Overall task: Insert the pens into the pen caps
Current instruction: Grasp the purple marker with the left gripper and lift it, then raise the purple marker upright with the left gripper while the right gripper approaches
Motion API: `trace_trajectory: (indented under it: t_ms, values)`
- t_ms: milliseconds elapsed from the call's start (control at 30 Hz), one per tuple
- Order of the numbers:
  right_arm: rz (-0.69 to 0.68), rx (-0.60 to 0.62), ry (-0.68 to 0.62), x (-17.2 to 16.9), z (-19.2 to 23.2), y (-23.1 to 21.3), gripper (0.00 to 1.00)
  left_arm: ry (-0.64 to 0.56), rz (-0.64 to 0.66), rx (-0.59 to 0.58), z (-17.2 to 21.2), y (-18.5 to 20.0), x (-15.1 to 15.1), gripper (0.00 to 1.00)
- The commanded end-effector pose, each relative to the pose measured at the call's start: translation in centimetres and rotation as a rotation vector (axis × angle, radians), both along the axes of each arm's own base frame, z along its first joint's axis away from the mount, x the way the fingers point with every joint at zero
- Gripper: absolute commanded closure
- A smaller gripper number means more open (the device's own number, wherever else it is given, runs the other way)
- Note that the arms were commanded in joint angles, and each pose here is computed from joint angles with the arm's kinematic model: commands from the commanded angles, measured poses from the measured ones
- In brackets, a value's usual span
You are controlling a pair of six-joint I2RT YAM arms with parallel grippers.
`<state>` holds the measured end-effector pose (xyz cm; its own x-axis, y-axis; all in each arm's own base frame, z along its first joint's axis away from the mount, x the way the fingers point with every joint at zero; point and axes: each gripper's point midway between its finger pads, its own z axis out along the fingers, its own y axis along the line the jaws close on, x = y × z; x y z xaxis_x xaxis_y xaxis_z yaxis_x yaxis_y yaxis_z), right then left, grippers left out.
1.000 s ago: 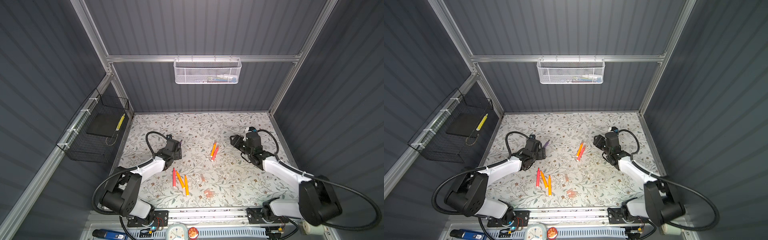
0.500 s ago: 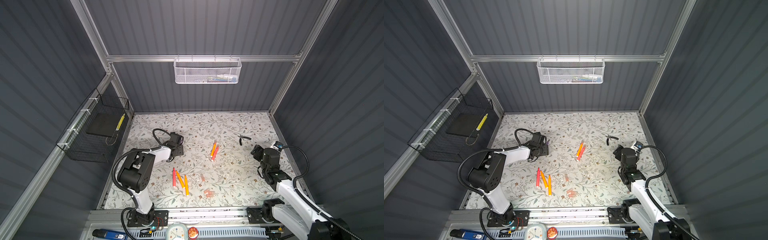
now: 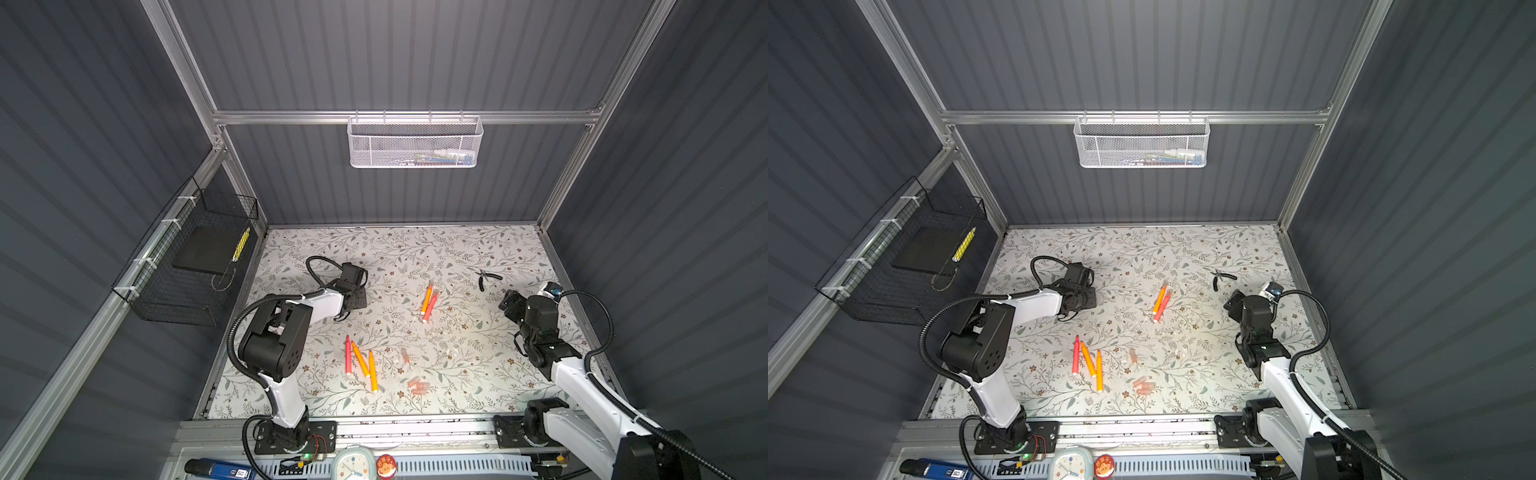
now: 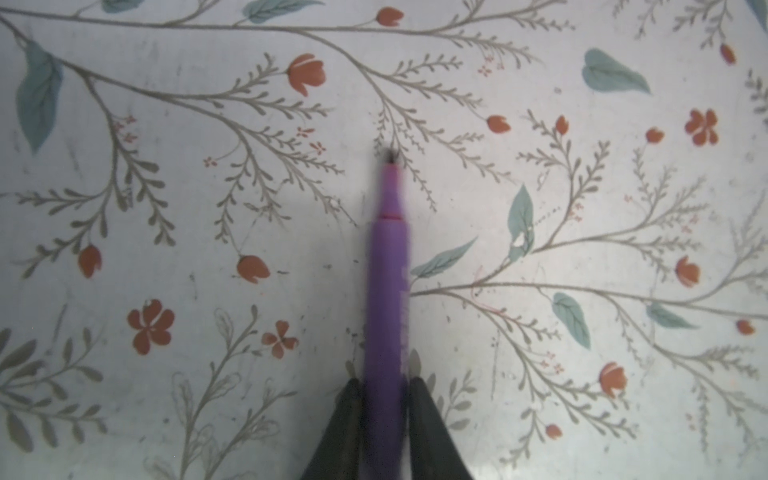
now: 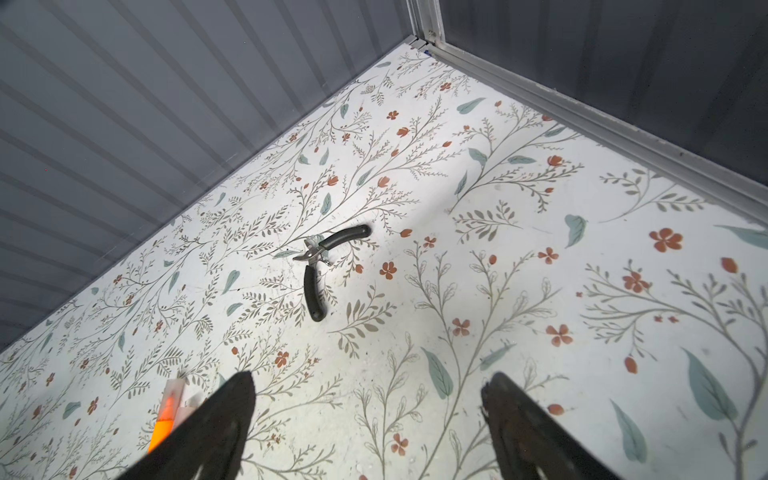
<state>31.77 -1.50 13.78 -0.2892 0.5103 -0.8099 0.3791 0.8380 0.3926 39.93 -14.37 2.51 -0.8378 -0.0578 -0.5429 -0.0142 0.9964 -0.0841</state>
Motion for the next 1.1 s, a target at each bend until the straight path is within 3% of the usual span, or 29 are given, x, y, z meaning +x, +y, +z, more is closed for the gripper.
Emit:
trace_trajectory:
  t_ms: [0,233,433,600,767,900,1067]
  values:
    - [0.017,0.0,-0.022,-0.1,0.3,0.2,0.12,0.055,-0.021,-0.023,-0.9,0.2,-1.9,0.87]
    - [0.026,0.001,-0.03,-0.2,0.4,0.3,0.11,-0.028,-0.093,-0.107,2.1,-1.1,-2.3,0.98]
    - [0.104,0.063,-0.008,-0.5,0.4,2.0,0.11,-0.148,-0.293,-0.34,6.5,-5.1,-4.3,1.0]
    - [0.364,0.307,-0.069,-1.1,2.1,9.7,0.13,-0.226,-0.428,-0.433,10.3,-7.5,-6.4,1.0]
    - [0.594,0.371,-0.181,-2.9,6.2,18.9,0.12,-0.341,-0.614,-0.455,13.2,-11.7,-10.1,1.0]
    - [0.719,0.497,-0.196,-3.0,7.7,23.8,0.18,-0.425,-0.702,-0.506,15.3,-13.2,-12.6,1.0]
    - [0.817,0.525,-0.162,-2.3,8.5,28.5,0.22,-0.489,-0.745,-0.525,17.0,-13.3,-14.2,1.0]
